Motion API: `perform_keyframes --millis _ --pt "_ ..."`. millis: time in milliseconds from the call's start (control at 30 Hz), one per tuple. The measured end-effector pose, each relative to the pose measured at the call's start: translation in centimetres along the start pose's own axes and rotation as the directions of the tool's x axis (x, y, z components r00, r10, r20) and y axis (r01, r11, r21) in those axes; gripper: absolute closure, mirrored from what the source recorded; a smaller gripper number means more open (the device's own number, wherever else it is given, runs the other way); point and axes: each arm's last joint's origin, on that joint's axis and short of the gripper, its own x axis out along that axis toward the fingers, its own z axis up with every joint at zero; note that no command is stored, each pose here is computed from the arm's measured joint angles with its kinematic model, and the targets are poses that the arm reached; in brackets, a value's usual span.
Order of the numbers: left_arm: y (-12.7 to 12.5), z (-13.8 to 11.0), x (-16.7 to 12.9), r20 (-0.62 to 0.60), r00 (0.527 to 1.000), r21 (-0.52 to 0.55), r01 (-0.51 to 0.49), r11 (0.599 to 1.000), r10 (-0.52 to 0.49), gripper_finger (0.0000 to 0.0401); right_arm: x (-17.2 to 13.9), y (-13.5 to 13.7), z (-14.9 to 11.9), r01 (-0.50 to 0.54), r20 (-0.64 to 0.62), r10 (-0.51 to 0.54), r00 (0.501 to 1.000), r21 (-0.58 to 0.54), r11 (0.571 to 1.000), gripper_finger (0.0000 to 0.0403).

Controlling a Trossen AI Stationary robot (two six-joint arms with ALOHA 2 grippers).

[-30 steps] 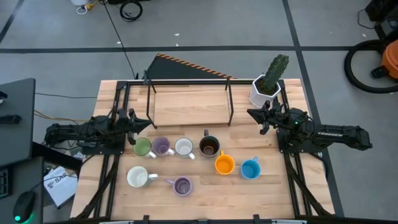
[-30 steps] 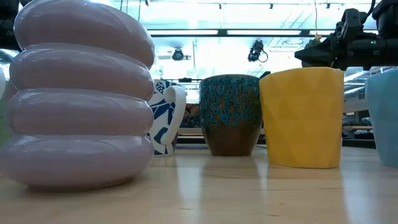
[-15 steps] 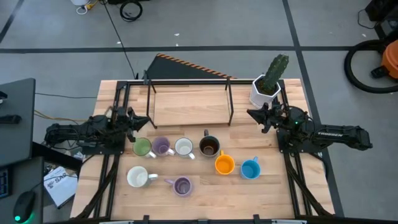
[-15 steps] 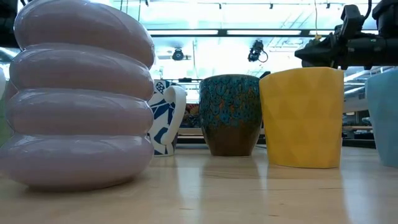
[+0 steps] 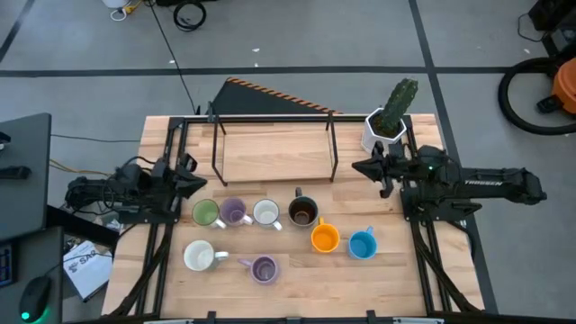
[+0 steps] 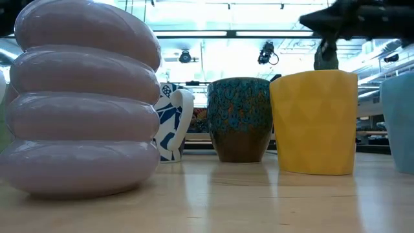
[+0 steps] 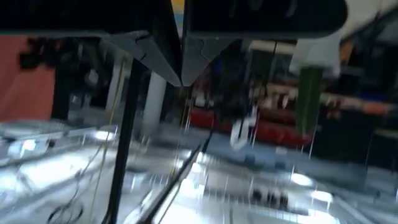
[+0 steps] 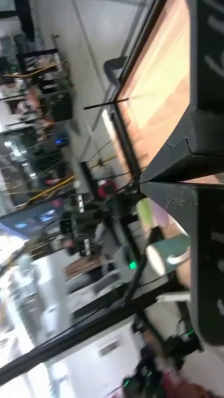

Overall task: Place coffee mugs
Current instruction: Put the blue and brown mug on the shelf

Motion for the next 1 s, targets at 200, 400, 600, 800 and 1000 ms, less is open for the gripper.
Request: perform_keyframes --millis 200,400,600,800,1000 --pt "0.3 -0.9 0.0 -0.092 0.994 0.041 -0.048 0.998 0.052 0.0385 4.7 0.8 2.5 0.024 -0.198 -0.044 0.979 -0.104 0.994 0.0389" --pt "0.4 -1.1 -0.1 -0.110 0.992 0.035 -0.062 0.997 0.066 0.0385 9.3 2.1 3.1 -0.015 -0.395 -0.048 0.917 -0.155 0.988 0.0389" --pt "0.4 -0.9 -0.1 -0.083 0.993 0.044 -0.086 0.995 0.089 0.0385 12.6 4.3 2.8 0.051 -0.546 -0.159 0.823 -0.206 0.977 0.0389" --pt "0.6 -0.7 -0.1 -0.052 0.984 0.144 -0.160 0.977 0.169 0.0385 14.8 6.9 1.4 0.057 -0.698 -0.192 0.690 -0.212 0.976 0.0389" --pt "1.0 -0.5 -0.2 -0.005 0.946 0.171 -0.319 0.932 0.324 0.0385 16.8 9.9 -0.4 -0.027 -0.821 -0.196 0.537 -0.248 0.968 0.0372"
